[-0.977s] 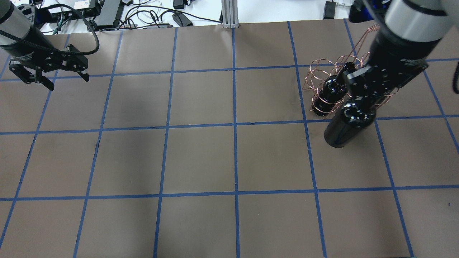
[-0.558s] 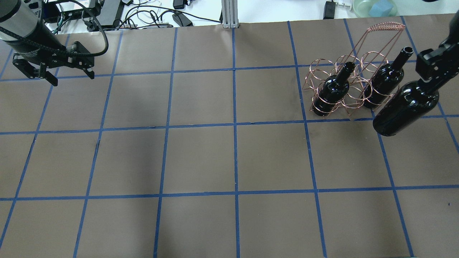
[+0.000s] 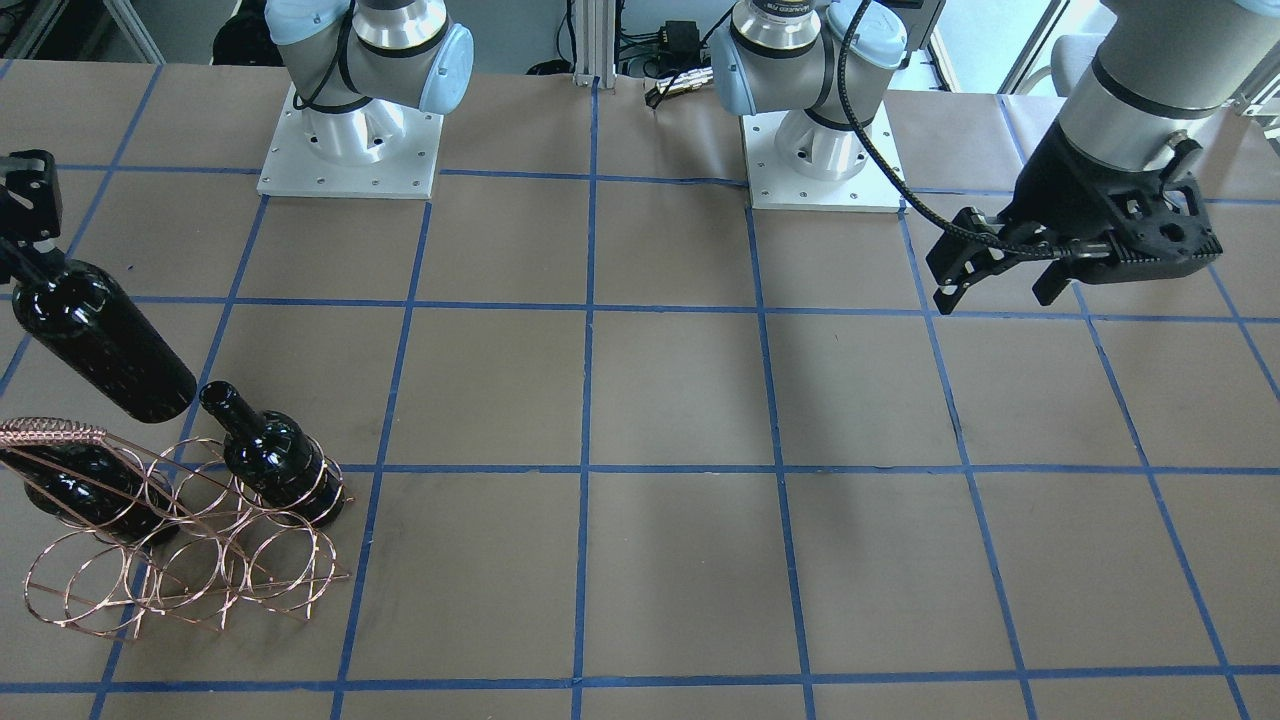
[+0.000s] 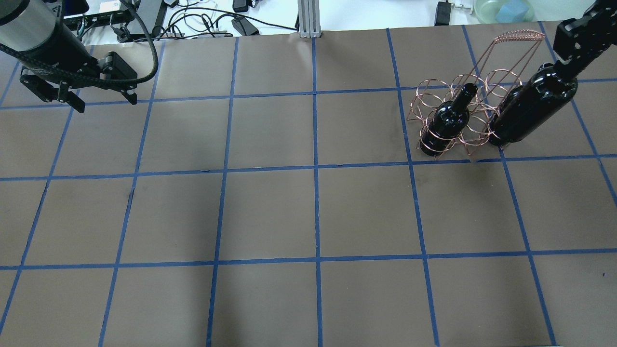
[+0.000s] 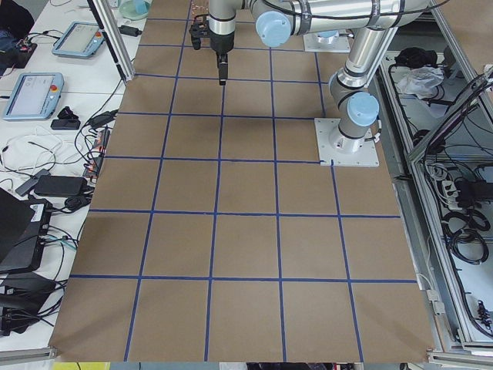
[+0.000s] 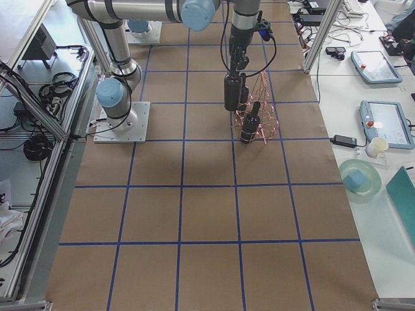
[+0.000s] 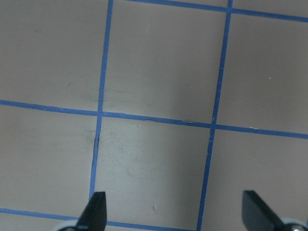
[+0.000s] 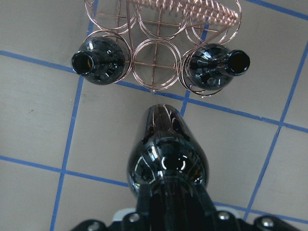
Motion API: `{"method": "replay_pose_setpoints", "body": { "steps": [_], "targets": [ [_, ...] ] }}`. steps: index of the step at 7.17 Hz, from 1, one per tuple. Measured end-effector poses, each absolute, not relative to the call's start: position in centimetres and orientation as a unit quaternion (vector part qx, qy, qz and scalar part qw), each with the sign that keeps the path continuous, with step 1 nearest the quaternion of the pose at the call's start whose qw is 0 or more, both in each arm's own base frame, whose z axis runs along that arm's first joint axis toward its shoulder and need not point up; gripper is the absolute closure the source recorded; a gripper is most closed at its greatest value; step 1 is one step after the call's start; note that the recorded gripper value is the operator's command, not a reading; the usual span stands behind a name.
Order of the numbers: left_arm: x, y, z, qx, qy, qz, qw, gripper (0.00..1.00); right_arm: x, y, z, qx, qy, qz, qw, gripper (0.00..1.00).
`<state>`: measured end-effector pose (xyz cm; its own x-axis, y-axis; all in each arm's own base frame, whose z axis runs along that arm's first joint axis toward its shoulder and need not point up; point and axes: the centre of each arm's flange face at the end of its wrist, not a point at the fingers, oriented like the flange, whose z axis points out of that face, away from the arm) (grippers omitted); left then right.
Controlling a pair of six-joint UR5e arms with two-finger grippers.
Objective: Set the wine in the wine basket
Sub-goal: 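Carry the bottle to the copper rack and insert it into the empty slot, then lower the bottle down into the rack slot beside the other bottles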
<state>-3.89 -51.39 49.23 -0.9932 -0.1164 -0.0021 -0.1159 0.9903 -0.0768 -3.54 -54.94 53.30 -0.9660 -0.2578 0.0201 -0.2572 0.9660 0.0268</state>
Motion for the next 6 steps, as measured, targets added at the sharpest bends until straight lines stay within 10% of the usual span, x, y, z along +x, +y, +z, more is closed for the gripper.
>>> {"method": "replay_pose_setpoints", "body": {
  "steps": [6],
  "targets": [
    [-6.6, -50.0, 47.9, -0.033, 0.999, -0.025, 0.0, 0.0, -1.4, -59.1, 50.7, 0.149, -0.988, 0.019, 0.02, 1.0]
  ]
}}
